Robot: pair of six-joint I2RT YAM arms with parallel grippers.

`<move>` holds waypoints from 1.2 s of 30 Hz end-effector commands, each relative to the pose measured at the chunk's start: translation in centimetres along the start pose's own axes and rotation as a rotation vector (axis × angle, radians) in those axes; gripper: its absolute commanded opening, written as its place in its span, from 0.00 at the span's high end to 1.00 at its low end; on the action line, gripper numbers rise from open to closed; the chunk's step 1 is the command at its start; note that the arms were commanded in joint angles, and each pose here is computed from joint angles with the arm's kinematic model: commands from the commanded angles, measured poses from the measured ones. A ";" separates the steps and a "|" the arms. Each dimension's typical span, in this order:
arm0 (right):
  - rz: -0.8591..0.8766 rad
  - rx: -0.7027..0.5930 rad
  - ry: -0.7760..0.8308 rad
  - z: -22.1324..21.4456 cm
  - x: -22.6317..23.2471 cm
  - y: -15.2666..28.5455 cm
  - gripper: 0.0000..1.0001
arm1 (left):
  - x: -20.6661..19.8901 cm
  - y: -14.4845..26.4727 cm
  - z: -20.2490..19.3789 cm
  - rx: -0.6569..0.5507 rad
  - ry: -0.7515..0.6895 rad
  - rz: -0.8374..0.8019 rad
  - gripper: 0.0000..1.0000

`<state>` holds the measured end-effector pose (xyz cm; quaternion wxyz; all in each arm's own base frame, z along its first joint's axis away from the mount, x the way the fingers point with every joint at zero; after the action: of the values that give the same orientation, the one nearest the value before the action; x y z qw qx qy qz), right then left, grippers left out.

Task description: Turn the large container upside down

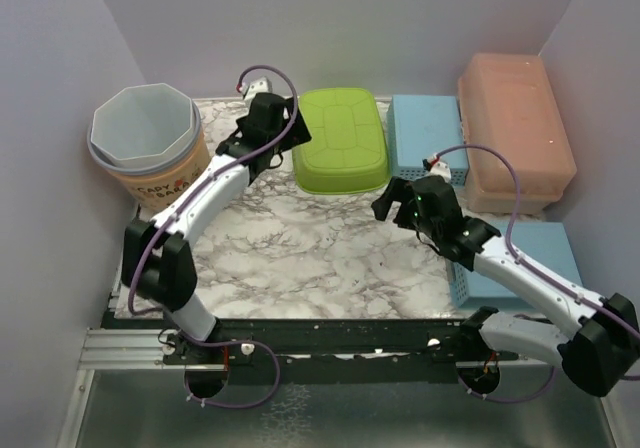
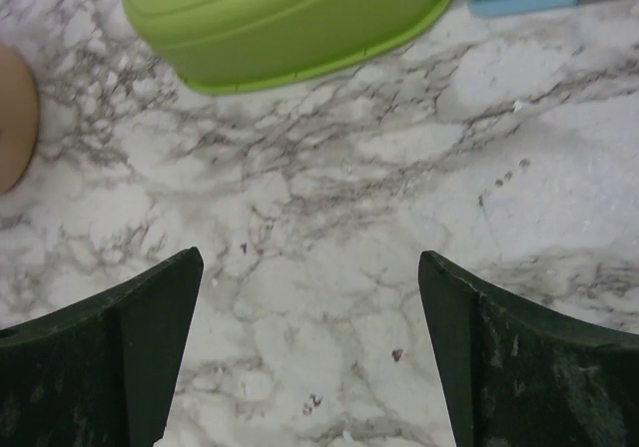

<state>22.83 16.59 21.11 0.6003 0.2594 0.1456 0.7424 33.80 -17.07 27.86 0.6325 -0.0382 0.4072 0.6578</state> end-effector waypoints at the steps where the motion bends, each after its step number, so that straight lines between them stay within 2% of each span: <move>1: 0.201 0.070 -0.092 -2.4 0.5 2.8 0.07 | -1.9 -6.6 0.7 0.062 -0.085 -0.067 0.01; 5: 0.201 0.129 -0.092 -3.3 -0.1 4.2 0.07 | -2.1 -12.1 0.1 0.076 -0.125 -0.027 0.01; 10: 0.193 0.125 -0.133 -3.5 -0.6 5.5 0.07 | -1.4 -17.2 -0.8 0.108 -0.141 -0.018 0.01; 14: 0.047 0.087 -0.117 -3.7 -2.5 6.4 0.07 | 0.0 -20.5 -1.3 0.155 -0.126 -0.011 0.01; 17: -0.136 0.055 -0.071 -3.5 -4.6 7.4 0.05 | 0.6 -21.4 -1.5 0.163 -0.120 -0.004 0.01; 21: -0.235 0.017 -0.007 -3.1 -6.0 8.3 0.03 | 0.4 -22.4 -1.9 0.194 -0.153 -0.049 0.01; 32: -0.226 0.009 -0.021 -3.1 -5.7 7.8 0.03 | -1.2 -24.4 -2.5 0.294 -0.197 -0.244 0.01; 36: -0.208 0.024 -0.023 -3.2 -5.4 7.3 0.03 | -1.0 -24.2 -2.0 0.282 -0.173 -0.218 0.01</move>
<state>15.54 9.74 20.96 0.6687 0.2603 0.1764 0.6738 54.62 -21.10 15.65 0.7187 0.0540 0.4081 0.5603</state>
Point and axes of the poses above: each gripper's point midway between its finger pads, its own y axis back along the fingers, its own x axis along the line the jaws close on, z = x × y, the point moved 9 cm from there along y, back along the fingers, and after that the axes turned 13 degrees about y, right-handed, at the moved point
